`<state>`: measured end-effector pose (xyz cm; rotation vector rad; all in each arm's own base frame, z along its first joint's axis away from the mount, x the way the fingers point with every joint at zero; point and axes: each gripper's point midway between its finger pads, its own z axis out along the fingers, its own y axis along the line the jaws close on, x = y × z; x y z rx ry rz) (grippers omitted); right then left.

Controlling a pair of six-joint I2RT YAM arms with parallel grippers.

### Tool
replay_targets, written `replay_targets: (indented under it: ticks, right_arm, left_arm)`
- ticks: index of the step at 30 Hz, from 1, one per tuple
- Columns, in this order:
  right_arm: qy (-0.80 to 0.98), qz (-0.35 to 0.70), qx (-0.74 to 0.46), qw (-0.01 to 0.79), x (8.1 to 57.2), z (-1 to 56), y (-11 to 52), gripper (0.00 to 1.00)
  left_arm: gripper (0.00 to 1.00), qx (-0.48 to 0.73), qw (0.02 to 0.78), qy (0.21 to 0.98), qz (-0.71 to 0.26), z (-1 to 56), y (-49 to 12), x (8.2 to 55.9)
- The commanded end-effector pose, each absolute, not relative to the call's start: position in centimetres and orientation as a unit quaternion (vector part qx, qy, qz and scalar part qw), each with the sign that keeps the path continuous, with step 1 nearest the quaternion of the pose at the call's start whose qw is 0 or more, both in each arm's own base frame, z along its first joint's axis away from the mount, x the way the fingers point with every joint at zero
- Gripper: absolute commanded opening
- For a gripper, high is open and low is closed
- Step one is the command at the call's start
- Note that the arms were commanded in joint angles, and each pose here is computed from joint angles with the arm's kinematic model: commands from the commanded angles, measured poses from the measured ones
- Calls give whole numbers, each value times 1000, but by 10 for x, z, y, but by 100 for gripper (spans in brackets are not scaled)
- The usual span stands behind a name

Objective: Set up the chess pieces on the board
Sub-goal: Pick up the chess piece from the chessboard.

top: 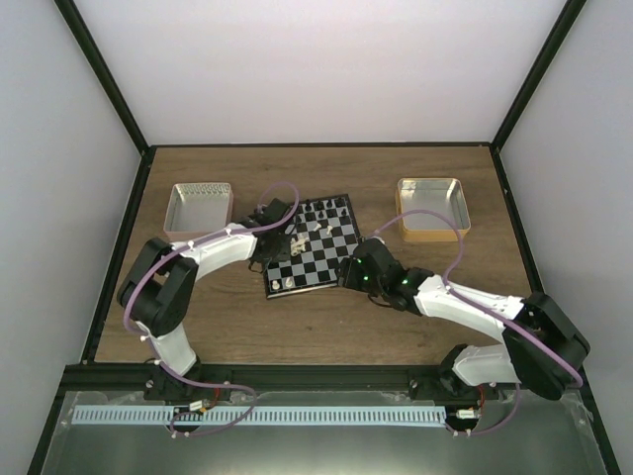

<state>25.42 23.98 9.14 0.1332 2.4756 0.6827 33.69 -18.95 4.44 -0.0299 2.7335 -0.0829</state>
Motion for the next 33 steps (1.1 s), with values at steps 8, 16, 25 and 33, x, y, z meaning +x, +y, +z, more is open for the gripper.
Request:
replay_targets:
  ticks: [8,16,25,33]
  right_arm:
    - [918,258,43,298,262,103,244,62]
    - [918,256,44,299,262,103,242,62]
    - [915,256,50,307,263,107,240,62]
    - [909,234,75,338,266,117,222,62]
  left_arm:
    - [23,-3,228,973,-24,53,-194,357]
    - [15,0,227,974,-24,58,-193,355]
    - [14,-1,234,971,-53,81,-197,347]
    - [15,10,250,964,-93,107,-218,338]
